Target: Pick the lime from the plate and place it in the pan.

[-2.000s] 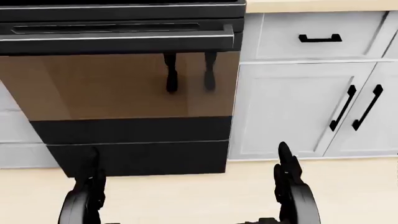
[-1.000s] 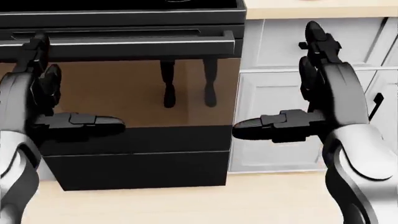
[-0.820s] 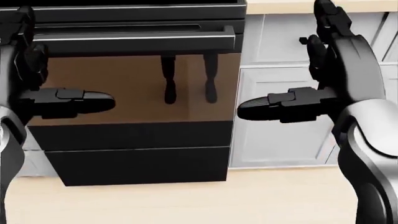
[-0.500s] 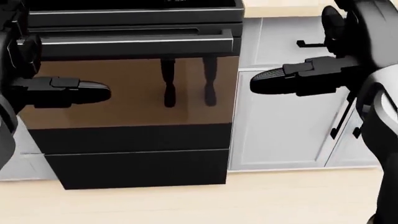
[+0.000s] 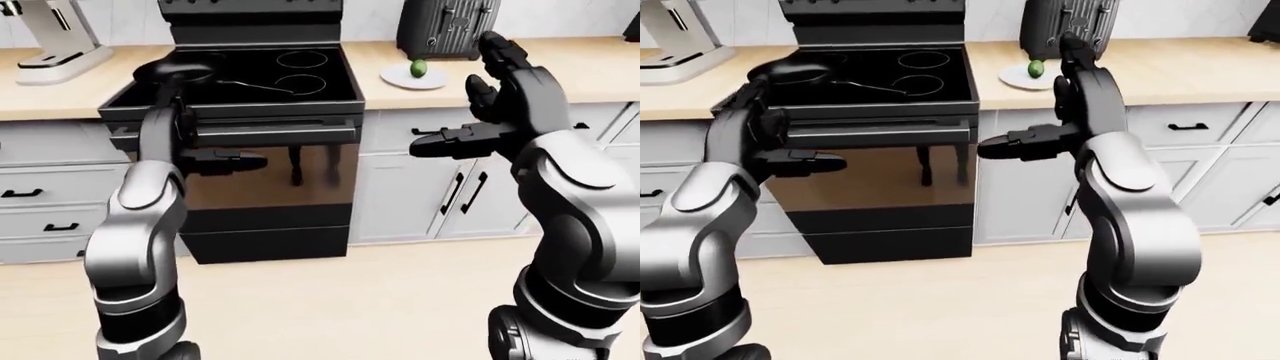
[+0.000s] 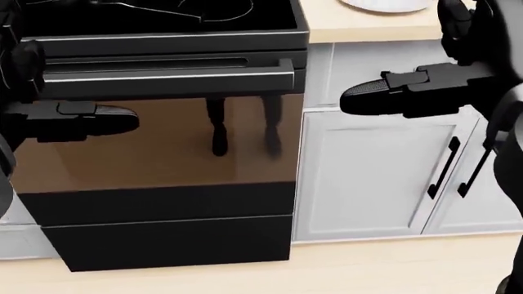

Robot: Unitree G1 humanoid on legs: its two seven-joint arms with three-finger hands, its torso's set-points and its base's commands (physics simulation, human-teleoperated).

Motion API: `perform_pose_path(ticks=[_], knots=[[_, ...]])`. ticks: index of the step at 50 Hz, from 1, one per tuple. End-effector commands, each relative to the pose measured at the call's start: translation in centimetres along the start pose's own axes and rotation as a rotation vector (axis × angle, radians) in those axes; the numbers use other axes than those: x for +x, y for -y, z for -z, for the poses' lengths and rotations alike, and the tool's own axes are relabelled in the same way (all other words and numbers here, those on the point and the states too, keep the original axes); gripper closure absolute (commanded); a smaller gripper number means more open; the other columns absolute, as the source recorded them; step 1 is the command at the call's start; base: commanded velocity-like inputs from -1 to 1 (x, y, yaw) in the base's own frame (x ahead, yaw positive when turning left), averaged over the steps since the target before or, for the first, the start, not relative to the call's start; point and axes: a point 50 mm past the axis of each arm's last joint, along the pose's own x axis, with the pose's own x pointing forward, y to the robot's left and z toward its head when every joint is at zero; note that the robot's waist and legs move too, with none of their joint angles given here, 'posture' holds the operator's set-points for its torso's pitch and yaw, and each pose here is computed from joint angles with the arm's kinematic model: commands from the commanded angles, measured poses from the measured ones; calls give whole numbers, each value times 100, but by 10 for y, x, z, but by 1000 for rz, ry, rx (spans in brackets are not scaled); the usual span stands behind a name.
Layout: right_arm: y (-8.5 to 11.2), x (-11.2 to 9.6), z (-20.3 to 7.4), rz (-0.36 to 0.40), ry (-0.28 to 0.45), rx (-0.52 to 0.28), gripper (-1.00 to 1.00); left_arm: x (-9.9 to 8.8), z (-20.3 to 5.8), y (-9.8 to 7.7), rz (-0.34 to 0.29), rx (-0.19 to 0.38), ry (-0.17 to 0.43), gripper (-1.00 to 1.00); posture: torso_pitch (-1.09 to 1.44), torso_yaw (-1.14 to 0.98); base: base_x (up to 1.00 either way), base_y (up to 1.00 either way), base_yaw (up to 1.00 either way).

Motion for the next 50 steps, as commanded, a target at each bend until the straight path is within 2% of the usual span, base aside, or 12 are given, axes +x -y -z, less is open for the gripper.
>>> perform_pose_path(ticks=[1,12,19,50], knots=[[4,-2,-11,24,63,-7,-100,-3,-18,1,7,-1,78,-100,0,0,20,0,0],[6,-4,-12,28,66,-18,-100,-3,-15,1,-1,-2,77,-100,0,0,20,0,0],[8,-5,-17,32,68,-29,-100,-10,-25,-1,-15,-4,99,-100,0,0,20,0,0],[10,-7,-23,35,65,-47,-100,-8,-24,1,-11,-6,95,-100,0,0,16,-5,0]])
